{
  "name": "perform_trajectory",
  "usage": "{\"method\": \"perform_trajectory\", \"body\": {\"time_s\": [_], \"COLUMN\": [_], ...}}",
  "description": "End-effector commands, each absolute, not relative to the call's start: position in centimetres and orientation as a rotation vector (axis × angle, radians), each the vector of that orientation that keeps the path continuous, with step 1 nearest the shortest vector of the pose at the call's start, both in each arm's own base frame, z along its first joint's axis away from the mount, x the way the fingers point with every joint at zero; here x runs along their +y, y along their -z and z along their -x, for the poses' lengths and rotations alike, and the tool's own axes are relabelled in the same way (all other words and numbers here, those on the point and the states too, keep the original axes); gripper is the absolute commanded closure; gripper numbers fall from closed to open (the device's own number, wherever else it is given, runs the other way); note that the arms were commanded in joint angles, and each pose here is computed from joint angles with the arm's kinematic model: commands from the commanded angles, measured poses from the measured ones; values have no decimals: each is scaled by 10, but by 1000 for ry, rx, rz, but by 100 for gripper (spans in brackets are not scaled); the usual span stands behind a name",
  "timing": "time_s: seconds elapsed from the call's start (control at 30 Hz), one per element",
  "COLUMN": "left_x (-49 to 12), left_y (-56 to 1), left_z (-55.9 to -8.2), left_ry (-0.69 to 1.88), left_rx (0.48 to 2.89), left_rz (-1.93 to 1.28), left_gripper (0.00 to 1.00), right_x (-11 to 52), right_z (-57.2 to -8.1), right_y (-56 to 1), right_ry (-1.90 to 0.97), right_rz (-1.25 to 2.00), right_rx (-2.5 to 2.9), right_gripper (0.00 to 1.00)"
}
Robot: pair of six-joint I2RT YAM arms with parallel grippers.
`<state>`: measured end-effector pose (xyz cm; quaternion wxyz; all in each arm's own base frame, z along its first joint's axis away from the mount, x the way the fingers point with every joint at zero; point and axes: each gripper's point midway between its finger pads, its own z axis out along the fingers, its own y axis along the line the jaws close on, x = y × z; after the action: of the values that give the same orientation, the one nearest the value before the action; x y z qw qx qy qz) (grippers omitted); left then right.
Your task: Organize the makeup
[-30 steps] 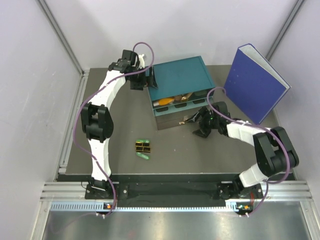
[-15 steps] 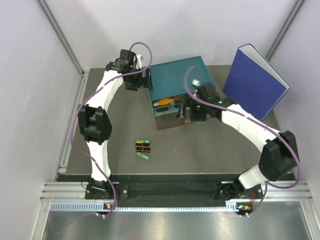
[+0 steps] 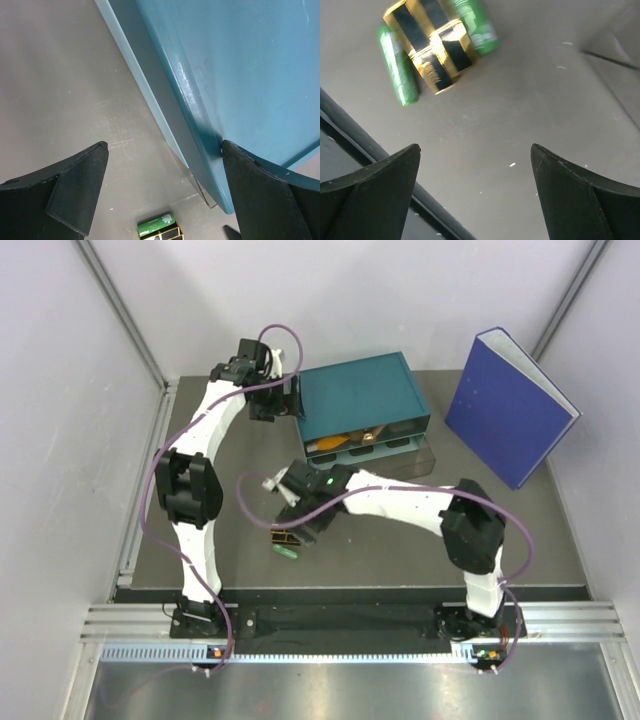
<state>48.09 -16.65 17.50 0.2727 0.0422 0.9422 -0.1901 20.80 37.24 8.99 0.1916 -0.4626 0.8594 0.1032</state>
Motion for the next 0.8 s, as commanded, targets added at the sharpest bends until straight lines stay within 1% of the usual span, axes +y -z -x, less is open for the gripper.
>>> {"method": "perform_trajectory", "body": {"time_s": [0.0,0.23,0.33,0.37,0.47,0.5,0.57,0.6,0.77], "left_x": [-142,-136,-134,-134,-133,-133,-132,-131,-128], "left_y": [-176,-173,-170,-170,-169,-170,-170,-170,-170], "left_z": [-469,-465,-464,-463,-463,-463,-463,-462,-462], "left_ry": [464,451,444,444,441,439,436,432,423], "left_rx": [2584,2596,2605,2607,2608,2604,2604,2607,2608], "left_rz": [-80,-76,-75,-75,-74,-76,-74,-72,-72], "left_gripper": [1,1,1,1,1,1,1,1,1], "right_x": [395,420,433,437,446,449,452,454,454], "right_z": [-198,-198,-201,-200,-200,-200,-199,-199,-196], "right_y": [-101,-83,-79,-78,-73,-71,-66,-65,-56], "right_ry": [-180,-163,-195,-217,-235,-244,-260,-270,-281], "right_rz": [1537,1584,1580,1591,1599,1600,1612,1612,1624], "right_rx": [2176,2130,2113,2112,2113,2112,2117,2114,2135], "right_gripper": [10,11,15,19,28,39,49,53,53]}}
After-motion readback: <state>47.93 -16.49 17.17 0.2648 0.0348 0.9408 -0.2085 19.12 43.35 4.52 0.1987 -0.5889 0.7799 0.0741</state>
